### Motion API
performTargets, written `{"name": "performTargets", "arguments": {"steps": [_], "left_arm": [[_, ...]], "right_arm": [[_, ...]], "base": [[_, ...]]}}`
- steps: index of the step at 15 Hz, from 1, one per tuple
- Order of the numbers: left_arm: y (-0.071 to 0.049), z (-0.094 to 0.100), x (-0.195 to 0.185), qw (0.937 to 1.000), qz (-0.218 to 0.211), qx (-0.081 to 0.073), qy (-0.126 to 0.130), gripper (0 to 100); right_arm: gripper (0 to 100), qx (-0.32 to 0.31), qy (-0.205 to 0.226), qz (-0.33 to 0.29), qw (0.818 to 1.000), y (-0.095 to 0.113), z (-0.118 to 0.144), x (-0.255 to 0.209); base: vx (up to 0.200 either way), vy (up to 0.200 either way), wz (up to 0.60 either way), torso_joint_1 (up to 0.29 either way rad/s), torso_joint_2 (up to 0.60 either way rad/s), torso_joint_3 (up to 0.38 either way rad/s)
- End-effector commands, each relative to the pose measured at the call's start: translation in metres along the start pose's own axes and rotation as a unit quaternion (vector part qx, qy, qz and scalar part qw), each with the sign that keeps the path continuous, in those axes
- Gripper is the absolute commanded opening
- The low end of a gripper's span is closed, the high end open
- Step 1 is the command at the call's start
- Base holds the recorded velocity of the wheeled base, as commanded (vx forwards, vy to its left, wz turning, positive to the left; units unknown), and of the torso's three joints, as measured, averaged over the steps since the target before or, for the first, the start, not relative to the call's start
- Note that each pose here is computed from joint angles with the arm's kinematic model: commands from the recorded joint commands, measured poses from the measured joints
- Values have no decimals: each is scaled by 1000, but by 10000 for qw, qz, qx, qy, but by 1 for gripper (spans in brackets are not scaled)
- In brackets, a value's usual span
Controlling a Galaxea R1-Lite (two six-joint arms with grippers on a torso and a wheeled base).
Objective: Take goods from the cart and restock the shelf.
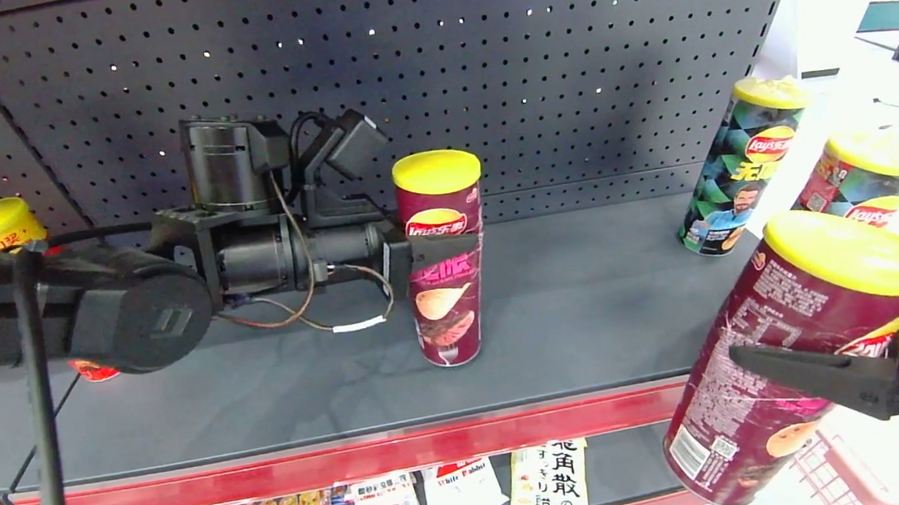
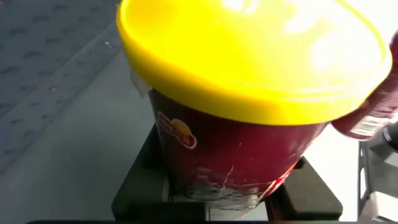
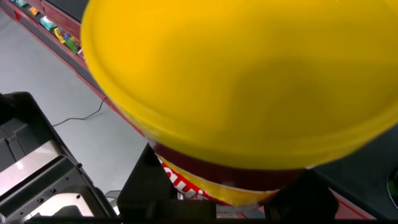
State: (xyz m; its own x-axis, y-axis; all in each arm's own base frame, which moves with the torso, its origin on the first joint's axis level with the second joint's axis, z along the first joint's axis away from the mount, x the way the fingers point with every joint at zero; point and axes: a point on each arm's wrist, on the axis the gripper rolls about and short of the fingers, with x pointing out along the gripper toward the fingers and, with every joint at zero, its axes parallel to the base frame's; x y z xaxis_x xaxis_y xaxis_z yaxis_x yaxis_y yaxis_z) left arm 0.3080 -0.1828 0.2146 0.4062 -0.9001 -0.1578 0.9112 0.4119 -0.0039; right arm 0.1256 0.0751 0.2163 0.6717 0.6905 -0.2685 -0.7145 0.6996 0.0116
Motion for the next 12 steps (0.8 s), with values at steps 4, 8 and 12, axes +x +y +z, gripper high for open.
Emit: {"name": "performTargets", "arguments": {"steps": [4, 8, 12], "left_arm": [[-27, -11, -1, 10000, 6, 88, -36, 0], [-35, -11, -7, 9999, 45, 92, -33, 0], [-42, -11, -8, 10000, 52, -5, -17, 0]], "right_arm": [[0, -4, -32, -21, 10000, -1, 2, 0], [0, -7, -10, -4, 10000, -1, 2, 1], [0, -3, 4, -3, 10000, -1, 1, 2]], "base": [[0, 0, 0, 0, 0, 0], [0, 0, 0, 0, 0, 0], [0, 0, 0, 0, 0, 0]]}}
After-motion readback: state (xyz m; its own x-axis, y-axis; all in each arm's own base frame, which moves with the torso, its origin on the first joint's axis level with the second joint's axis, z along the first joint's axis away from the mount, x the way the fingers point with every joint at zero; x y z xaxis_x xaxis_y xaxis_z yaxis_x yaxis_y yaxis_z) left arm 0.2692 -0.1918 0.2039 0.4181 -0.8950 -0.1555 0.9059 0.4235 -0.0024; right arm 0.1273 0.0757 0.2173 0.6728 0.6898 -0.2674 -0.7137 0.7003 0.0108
